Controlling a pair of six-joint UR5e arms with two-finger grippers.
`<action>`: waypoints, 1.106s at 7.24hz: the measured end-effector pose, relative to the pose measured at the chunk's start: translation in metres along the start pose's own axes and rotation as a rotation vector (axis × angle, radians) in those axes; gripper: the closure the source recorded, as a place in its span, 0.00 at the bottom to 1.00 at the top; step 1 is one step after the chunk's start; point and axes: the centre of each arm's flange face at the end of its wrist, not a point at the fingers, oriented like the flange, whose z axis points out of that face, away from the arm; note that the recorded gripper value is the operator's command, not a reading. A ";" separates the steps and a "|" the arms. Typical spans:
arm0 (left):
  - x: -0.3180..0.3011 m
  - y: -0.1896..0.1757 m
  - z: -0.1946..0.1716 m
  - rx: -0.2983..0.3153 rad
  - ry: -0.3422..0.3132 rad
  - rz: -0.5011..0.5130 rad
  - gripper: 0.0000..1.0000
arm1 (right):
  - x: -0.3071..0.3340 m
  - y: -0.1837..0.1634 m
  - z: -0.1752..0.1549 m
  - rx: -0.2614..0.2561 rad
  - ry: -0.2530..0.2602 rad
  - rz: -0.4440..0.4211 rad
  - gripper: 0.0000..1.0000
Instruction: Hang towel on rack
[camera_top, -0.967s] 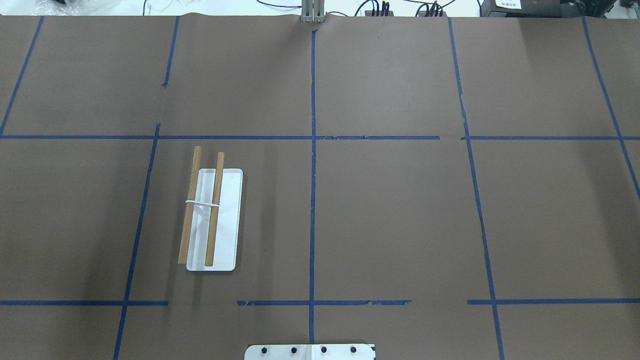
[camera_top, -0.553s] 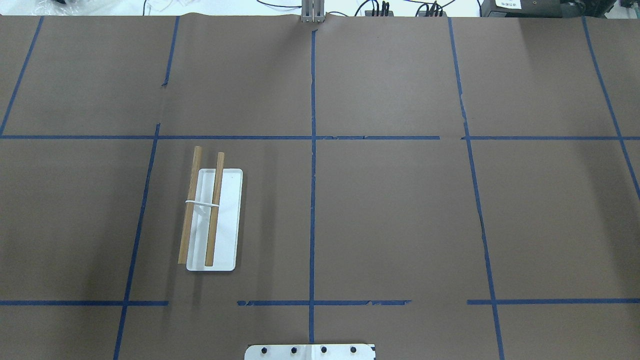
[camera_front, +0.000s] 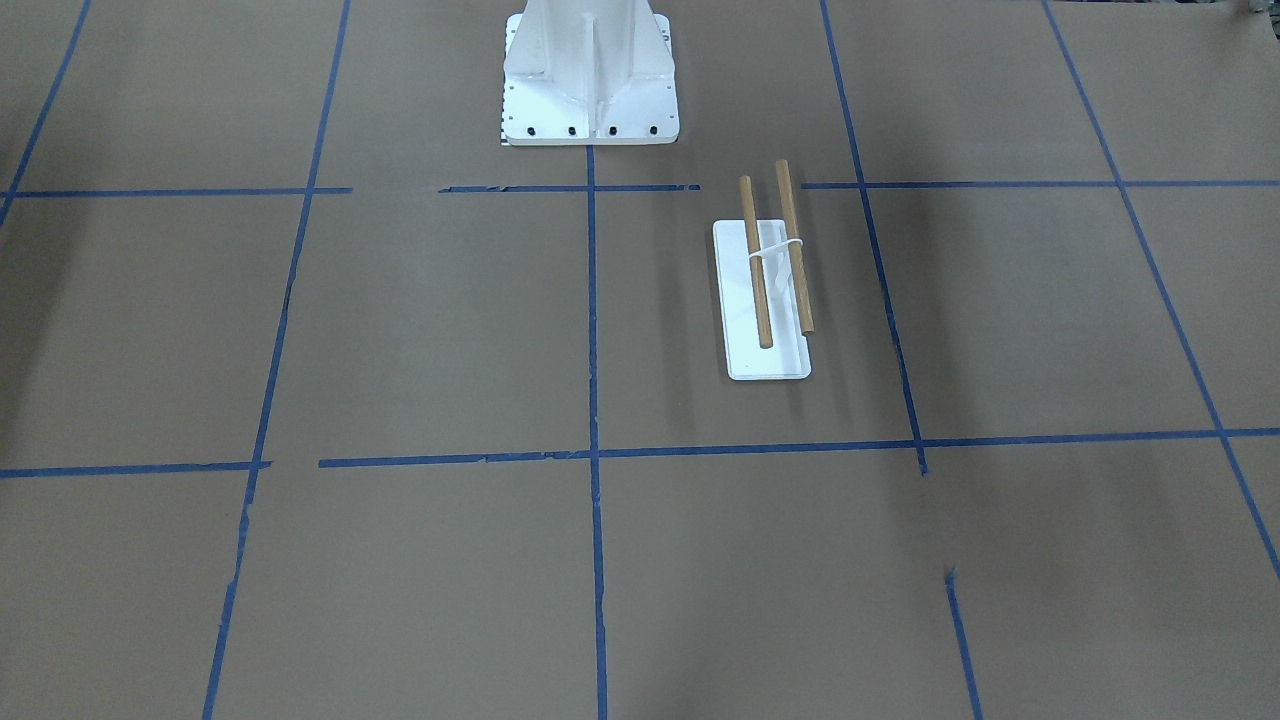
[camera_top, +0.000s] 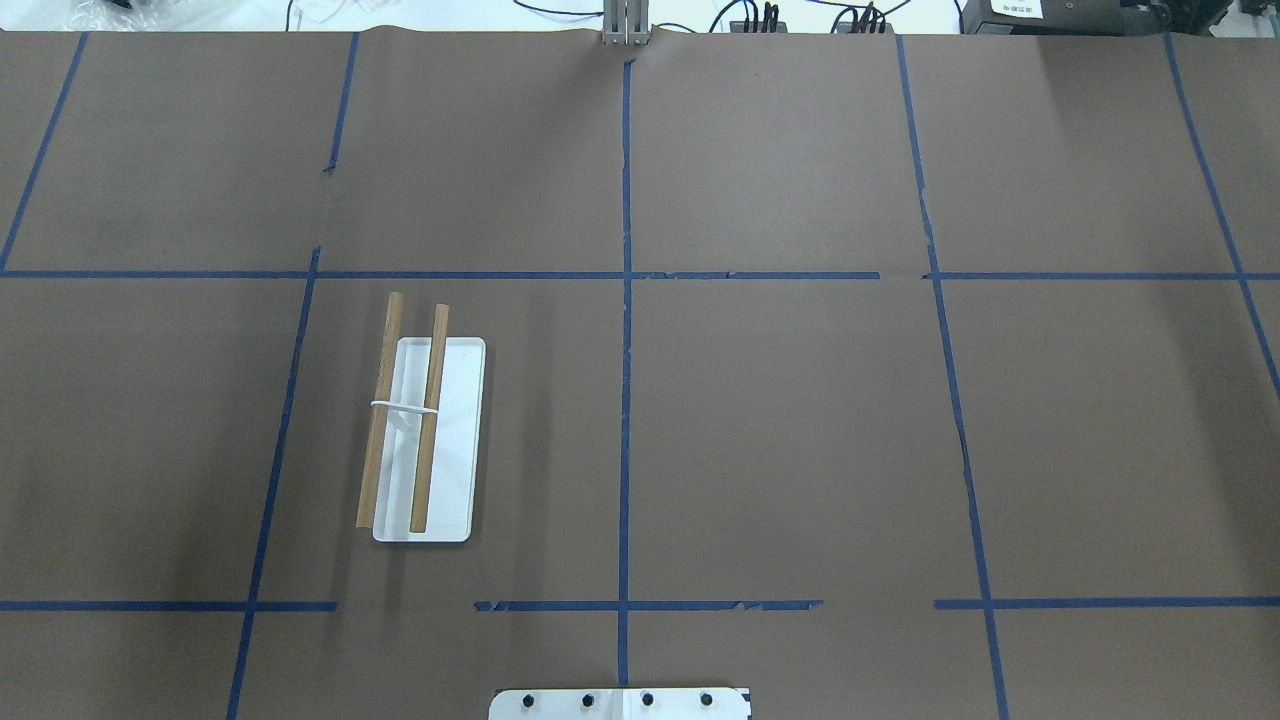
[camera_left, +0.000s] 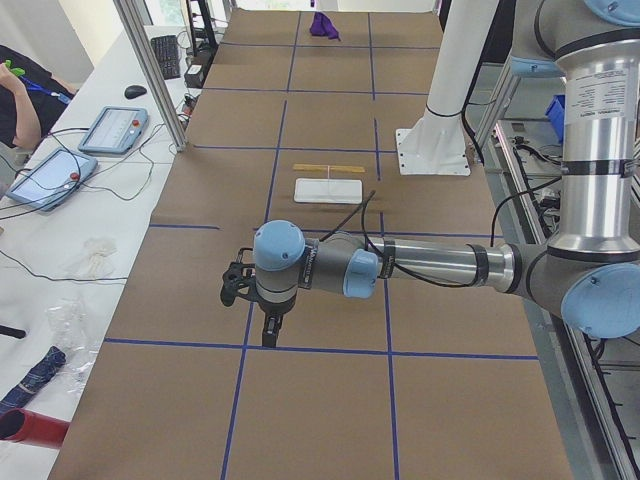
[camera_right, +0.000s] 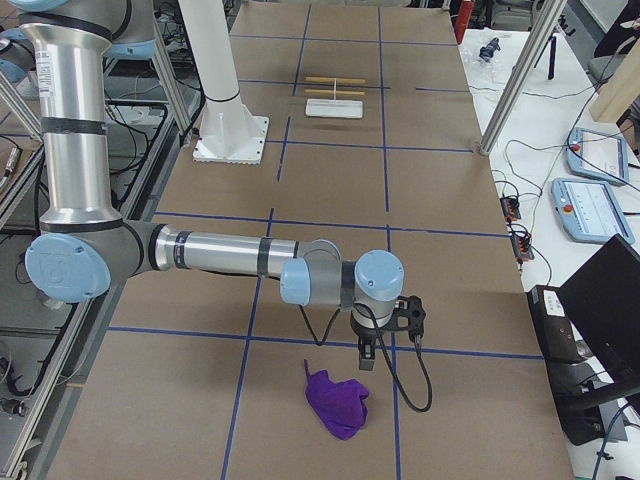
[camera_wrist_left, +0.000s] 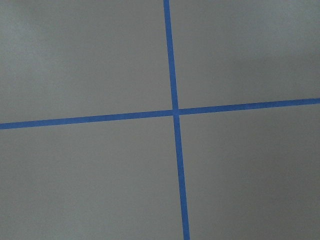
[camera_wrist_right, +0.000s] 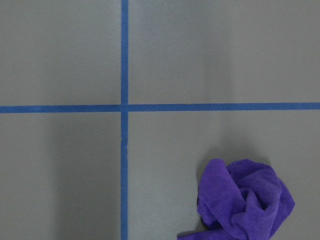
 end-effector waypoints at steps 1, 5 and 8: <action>0.001 -0.001 -0.001 0.003 0.000 0.003 0.00 | 0.024 0.006 0.026 0.015 0.003 -0.044 0.00; 0.005 -0.001 -0.005 0.010 0.000 0.010 0.00 | 0.065 0.031 0.111 0.020 0.035 -0.181 0.00; 0.005 -0.002 -0.005 0.011 0.000 0.011 0.00 | 0.077 0.047 0.138 -0.036 0.056 -0.170 0.84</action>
